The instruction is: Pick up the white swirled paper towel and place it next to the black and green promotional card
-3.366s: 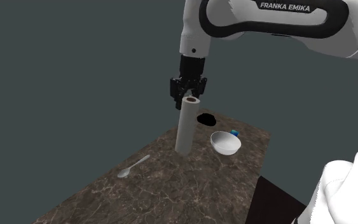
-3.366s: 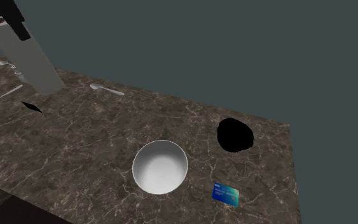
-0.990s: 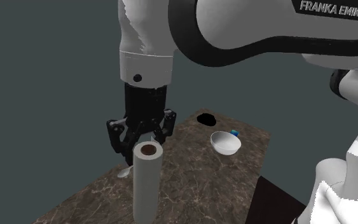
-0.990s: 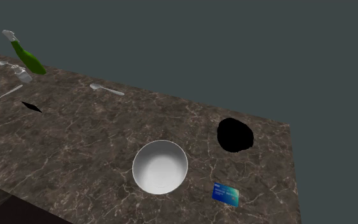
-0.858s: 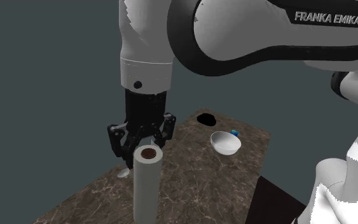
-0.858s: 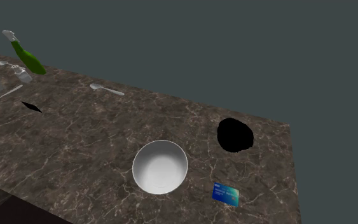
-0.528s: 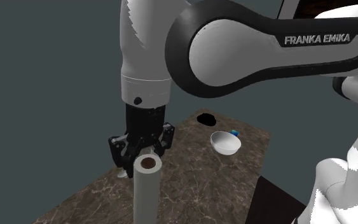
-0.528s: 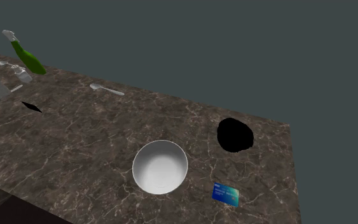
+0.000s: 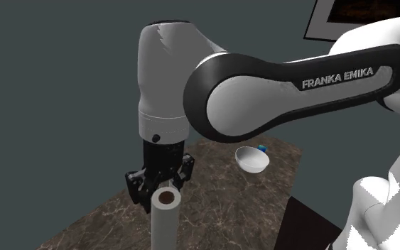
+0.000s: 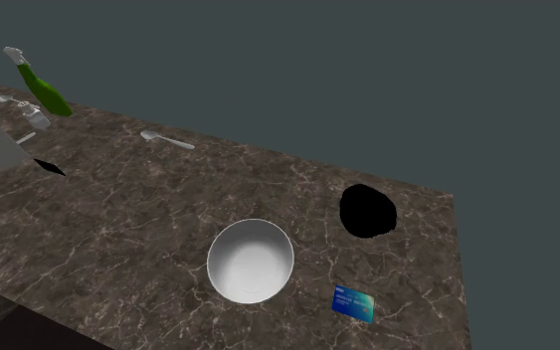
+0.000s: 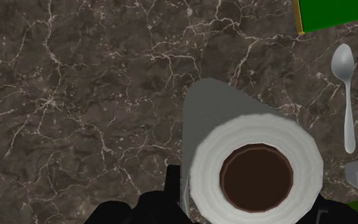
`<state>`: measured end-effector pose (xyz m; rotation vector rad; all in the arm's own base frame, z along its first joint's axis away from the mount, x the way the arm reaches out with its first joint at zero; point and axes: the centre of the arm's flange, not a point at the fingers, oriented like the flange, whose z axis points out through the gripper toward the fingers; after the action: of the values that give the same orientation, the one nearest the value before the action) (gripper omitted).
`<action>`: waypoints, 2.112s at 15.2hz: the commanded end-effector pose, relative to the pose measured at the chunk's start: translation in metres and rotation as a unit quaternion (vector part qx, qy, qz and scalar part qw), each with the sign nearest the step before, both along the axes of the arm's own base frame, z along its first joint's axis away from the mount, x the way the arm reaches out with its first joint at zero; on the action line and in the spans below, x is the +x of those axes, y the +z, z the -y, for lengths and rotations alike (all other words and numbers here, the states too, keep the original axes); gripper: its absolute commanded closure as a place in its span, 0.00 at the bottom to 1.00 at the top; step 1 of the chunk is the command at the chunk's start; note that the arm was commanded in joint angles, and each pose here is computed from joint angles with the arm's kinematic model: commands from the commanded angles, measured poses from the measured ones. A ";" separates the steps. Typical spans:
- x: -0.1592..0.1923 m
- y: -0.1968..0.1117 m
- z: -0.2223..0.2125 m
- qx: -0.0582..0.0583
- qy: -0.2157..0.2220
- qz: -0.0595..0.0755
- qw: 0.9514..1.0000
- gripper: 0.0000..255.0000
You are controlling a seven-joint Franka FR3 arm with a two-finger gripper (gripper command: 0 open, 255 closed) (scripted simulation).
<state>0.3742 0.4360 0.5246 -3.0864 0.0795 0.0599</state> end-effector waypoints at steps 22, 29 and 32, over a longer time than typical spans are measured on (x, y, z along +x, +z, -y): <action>0.002 -0.109 -0.001 0.000 0.000 0.000 1.000 1.00; 0.002 -0.109 -0.001 0.000 0.000 0.000 1.000 0.00; 0.002 -0.109 -0.001 0.000 0.000 0.000 1.000 0.00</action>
<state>0.3762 0.4372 0.4157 -3.0858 0.0795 0.0592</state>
